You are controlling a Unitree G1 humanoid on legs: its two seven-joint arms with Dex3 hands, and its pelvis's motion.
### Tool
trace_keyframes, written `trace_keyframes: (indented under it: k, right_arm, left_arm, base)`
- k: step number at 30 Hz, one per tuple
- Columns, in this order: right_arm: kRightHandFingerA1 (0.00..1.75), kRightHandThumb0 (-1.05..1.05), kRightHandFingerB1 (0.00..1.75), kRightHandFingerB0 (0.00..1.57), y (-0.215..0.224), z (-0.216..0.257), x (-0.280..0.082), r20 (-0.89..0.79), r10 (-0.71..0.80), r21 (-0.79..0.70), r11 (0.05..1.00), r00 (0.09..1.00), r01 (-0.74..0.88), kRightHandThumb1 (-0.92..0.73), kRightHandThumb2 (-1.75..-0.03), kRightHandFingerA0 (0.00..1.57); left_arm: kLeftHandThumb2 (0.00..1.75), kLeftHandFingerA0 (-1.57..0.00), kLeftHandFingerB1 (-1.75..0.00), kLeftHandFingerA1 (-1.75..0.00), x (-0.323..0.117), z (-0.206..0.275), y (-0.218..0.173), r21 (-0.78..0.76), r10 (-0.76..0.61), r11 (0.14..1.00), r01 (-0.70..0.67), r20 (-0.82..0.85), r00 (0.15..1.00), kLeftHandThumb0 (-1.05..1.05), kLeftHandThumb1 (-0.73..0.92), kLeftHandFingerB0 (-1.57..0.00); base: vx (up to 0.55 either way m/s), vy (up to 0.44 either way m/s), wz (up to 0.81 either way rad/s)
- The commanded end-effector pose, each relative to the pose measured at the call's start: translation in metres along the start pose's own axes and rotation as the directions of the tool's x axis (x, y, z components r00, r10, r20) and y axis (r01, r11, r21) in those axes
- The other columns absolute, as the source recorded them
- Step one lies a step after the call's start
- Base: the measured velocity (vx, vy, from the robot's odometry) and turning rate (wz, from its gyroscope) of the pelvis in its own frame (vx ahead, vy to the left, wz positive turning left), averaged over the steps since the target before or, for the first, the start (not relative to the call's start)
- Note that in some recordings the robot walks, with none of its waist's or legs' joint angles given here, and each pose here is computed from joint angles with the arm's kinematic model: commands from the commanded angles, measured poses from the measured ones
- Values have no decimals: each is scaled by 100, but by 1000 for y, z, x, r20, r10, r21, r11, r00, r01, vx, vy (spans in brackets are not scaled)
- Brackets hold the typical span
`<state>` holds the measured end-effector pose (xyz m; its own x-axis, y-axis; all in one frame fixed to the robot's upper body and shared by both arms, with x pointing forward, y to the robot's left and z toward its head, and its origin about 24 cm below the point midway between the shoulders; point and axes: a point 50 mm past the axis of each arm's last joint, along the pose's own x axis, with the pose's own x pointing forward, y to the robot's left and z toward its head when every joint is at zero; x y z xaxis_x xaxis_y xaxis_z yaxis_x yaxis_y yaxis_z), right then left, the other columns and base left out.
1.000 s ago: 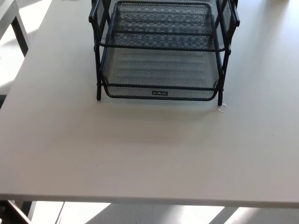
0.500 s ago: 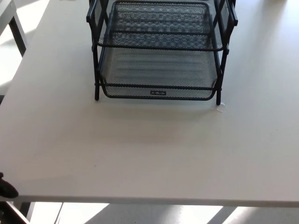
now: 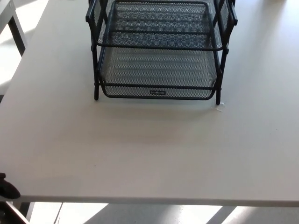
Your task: The robot uses its right hand to grab the drawer kept on the middle of the desk and pull it out towards the robot
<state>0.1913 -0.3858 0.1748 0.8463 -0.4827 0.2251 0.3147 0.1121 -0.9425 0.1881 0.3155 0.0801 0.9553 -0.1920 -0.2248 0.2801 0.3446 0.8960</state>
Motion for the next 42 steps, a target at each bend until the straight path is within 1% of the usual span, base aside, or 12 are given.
trace_keyframes:
  k: [1,6,7,9,12,13,21,25,26,36,37,42]
  right_arm:
    - [58,-75,45,12,-25,47,11,170,-152,36,988,974,148,-52,-87,14]
    - [45,-68,31,21,-29,93,13,328,-172,78,985,929,155,-62,-59,23]
    - [51,-73,43,13,-28,99,14,339,-160,65,987,927,147,-51,-86,16]
    - [44,-72,30,20,-25,116,13,417,-164,73,986,894,147,-66,-60,20]
    - [51,-81,44,9,-20,134,9,479,-165,58,986,862,157,-56,-92,14]
    - [44,-79,33,16,-18,141,7,498,-155,68,988,853,140,-70,-61,17]
    - [37,-70,29,20,-3,191,2,645,-105,107,993,757,47,-65,-59,18]
    - [39,-76,33,17,6,219,-4,692,-111,135,991,713,23,-69,-61,15]
    - [52,-40,50,0,8,234,-7,728,-110,128,991,677,23,-37,-99,1]
    - [53,-40,50,0,22,287,-19,810,-135,162,987,571,3,-33,-96,1]
    - [47,-80,35,16,24,295,-20,817,-150,171,985,556,15,-64,-60,13]
    - [46,-80,35,17,31,318,-23,839,-158,174,985,521,19,-63,-60,13]
  left_arm:
    - [56,-79,-55,-85,-1,1,4,50,-32,998,31,17,999,-30,56,-79]
    - [56,-80,-57,-87,-1,1,4,42,-21,999,20,22,1000,-29,54,-82]
    - [56,-81,-58,-89,-1,1,4,41,-22,999,21,25,999,-29,55,-81]
    - [56,-80,-57,-89,-1,1,4,51,-25,998,24,23,999,-30,55,-81]
    - [57,-80,-58,-90,-1,1,5,50,-29,998,28,19,999,-30,56,-81]
    - [57,-80,-57,-89,-2,2,5,51,-33,998,33,18,999,-30,56,-80]
    - [57,-82,-58,-90,-2,0,4,43,-25,999,24,23,999,-29,54,-82]
    - [57,-81,-57,-88,-2,0,5,46,-25,999,24,25,999,-30,55,-81]
    - [56,-82,-58,-90,-2,0,5,47,-23,999,21,34,999,-30,55,-81]
    - [57,-80,-57,-85,2,2,6,56,-30,998,28,42,999,-29,56,-80]
    - [56,-80,-57,-86,3,2,6,54,-29,998,27,39,999,-28,55,-81]
    - [56,-79,-58,-86,3,4,7,58,-30,998,27,50,998,-29,55,-81]
  base:
    - [0,0,0]
    - [0,0,0]
    - [0,0,0]
    - [0,0,0]
    - [0,0,0]
    - [0,0,0]
    - [0,0,0]
    - [0,0,0]
    - [0,0,0]
    - [0,0,0]
    - [0,0,0]
    - [0,0,0]
